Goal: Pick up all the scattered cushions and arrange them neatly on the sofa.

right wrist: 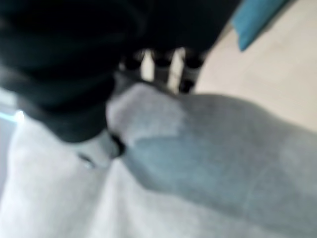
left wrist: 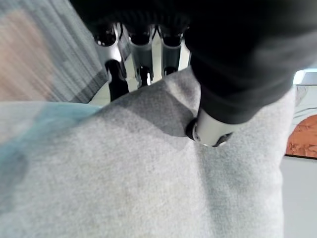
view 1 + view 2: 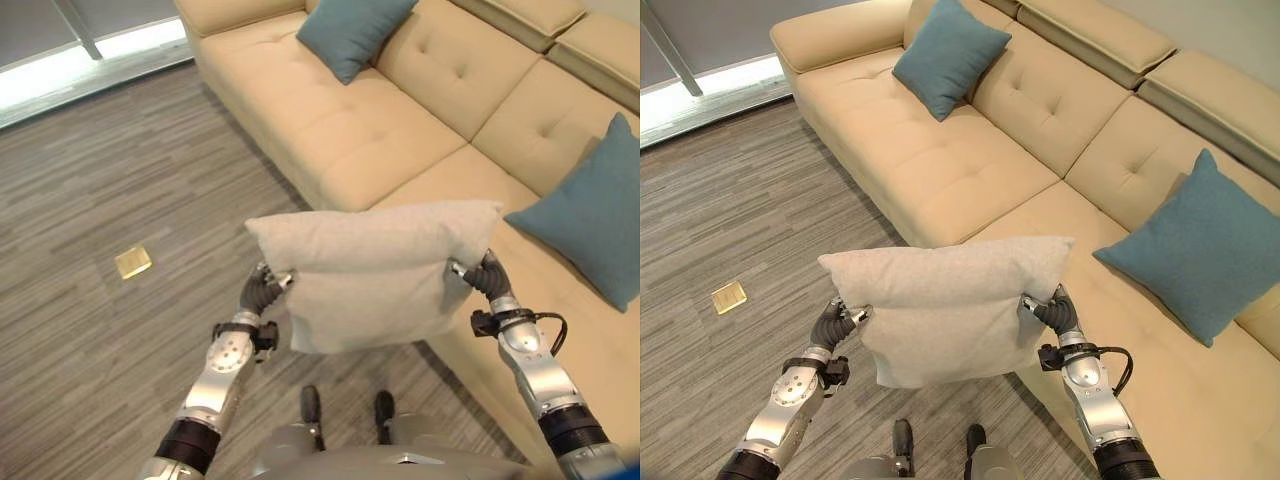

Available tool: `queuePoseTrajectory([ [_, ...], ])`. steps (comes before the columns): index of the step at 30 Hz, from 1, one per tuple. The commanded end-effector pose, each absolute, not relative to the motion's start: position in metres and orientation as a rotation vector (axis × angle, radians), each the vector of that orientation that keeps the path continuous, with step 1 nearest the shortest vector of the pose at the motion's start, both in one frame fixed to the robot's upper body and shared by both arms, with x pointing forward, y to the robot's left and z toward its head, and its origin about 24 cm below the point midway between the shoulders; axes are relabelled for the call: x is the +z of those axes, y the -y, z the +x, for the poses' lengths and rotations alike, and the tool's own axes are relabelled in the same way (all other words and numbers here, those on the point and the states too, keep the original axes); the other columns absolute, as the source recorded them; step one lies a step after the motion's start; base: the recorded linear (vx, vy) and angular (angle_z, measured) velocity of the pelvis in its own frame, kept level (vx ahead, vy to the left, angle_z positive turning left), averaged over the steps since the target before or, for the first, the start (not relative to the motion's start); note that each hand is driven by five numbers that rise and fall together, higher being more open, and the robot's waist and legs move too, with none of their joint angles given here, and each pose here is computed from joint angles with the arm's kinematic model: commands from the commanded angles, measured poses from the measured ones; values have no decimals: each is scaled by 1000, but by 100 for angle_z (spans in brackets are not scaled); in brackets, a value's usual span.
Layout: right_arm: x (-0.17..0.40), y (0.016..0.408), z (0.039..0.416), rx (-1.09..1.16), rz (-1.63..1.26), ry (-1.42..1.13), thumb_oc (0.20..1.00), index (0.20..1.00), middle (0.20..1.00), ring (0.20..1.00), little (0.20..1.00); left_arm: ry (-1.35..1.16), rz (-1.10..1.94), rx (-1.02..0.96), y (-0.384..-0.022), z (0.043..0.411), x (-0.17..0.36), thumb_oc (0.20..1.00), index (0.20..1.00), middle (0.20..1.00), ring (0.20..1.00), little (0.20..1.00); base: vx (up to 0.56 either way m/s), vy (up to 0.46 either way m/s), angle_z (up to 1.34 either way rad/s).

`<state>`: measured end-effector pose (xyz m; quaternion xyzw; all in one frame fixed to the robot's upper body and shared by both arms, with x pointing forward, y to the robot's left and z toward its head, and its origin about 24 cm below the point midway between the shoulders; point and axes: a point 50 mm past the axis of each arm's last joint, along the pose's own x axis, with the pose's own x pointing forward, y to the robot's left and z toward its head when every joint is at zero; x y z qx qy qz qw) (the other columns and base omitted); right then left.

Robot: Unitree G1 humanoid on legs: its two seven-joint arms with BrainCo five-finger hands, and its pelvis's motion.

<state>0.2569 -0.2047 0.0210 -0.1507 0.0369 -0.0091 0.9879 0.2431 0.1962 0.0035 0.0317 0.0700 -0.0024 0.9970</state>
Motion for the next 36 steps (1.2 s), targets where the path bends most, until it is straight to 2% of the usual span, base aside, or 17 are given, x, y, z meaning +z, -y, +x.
queuePoseTrajectory([
  [1, 62, 205, 273, -64, -257, 137, 200, 200, 200, 200, 200, 68, 86, 23, -206, 255, 43, 200, 200, 200, 200, 200, 155, 84, -3],
  [7, 61, 208, 274, -58, -251, 129, 200, 200, 200, 200, 200, 79, 95, 14, -205, 258, 46, 200, 200, 200, 200, 200, 267, 59, 4],
  [9, 59, 210, 273, -65, -247, 120, 200, 200, 200, 200, 200, 119, 70, -11, -194, 264, 52, 200, 200, 200, 200, 200, 318, -17, 19],
  [20, 49, 232, 260, -108, -294, 58, 200, 200, 200, 200, 200, 37, 16, -16, -188, 253, 32, 200, 200, 200, 200, 200, 239, -39, 33],
  [26, 54, 220, 271, -74, -323, 80, 200, 200, 200, 200, 200, 65, 22, 39, -197, 252, 39, 200, 200, 200, 200, 200, 180, 62, -68],
  [36, 59, 211, 281, -30, -348, 92, 200, 200, 200, 200, 200, 98, 23, 9, -192, 257, 47, 200, 200, 200, 200, 200, 151, 184, -82],
])
